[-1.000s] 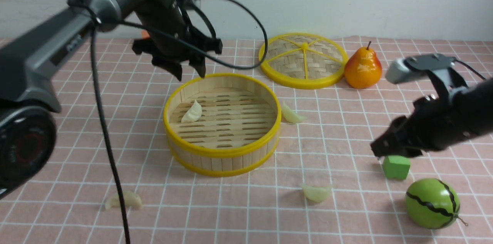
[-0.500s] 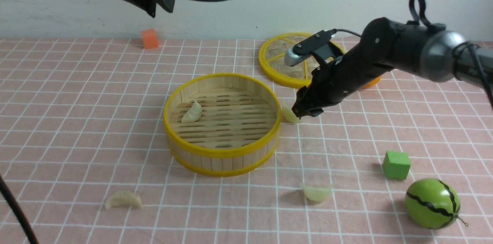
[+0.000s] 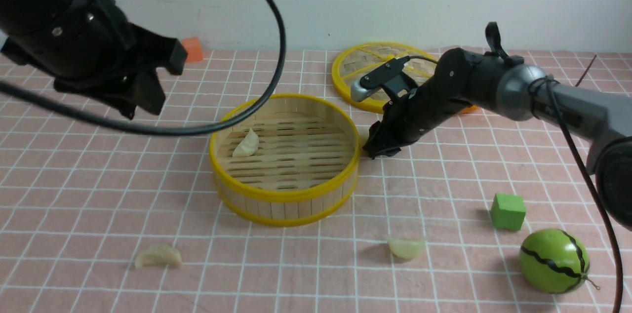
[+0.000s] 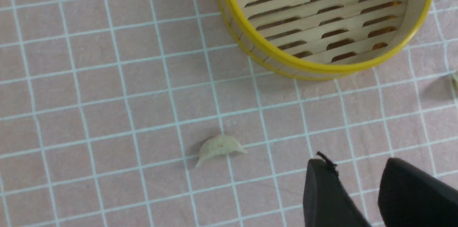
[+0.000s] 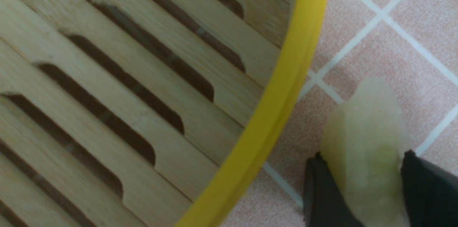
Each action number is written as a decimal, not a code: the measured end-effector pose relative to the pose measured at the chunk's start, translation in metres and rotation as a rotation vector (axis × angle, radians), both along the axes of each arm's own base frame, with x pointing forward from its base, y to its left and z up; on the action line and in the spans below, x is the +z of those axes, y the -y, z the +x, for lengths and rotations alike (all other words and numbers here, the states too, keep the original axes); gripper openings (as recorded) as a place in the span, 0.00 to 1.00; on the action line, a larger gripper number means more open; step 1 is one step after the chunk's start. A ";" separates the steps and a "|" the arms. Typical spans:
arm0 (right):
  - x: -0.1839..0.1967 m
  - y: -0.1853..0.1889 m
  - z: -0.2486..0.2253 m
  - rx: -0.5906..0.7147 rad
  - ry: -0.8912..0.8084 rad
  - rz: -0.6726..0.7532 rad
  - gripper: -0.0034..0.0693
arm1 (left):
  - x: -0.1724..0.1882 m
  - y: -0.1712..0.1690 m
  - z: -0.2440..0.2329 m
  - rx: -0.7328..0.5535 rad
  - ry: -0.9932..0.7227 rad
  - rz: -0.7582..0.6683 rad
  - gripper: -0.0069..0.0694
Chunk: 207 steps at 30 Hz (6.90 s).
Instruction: Put the dumplings into the steamer on the table with the pink tablecloth.
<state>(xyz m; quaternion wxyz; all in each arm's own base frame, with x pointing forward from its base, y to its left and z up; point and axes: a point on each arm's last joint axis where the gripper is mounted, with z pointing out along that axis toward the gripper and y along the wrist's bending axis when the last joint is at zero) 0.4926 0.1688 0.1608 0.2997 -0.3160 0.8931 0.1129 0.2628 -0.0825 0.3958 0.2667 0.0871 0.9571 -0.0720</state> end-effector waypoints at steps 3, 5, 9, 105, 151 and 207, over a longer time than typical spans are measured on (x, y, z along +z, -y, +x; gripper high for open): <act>0.019 0.003 -0.004 0.010 0.008 0.000 0.42 | -0.008 -0.011 -0.024 0.033 -0.002 0.029 0.39; 0.048 0.004 -0.010 0.018 0.037 0.018 0.42 | -0.019 -0.018 -0.038 0.057 -0.002 0.047 0.39; 0.107 -0.003 -0.030 0.035 0.075 0.129 0.42 | -0.052 -0.025 -0.048 0.067 0.012 0.086 0.39; 0.003 -0.023 -0.123 0.120 -0.490 -0.211 0.64 | 0.011 -0.004 -0.055 0.034 0.240 0.040 0.28; 0.254 -0.047 -0.123 -0.030 0.206 -0.024 0.61 | -0.156 -0.062 -0.178 0.064 0.564 -0.102 0.30; 0.028 0.165 -0.436 -0.599 0.743 0.339 0.04 | -0.157 -0.062 -0.178 0.067 0.556 -0.096 0.38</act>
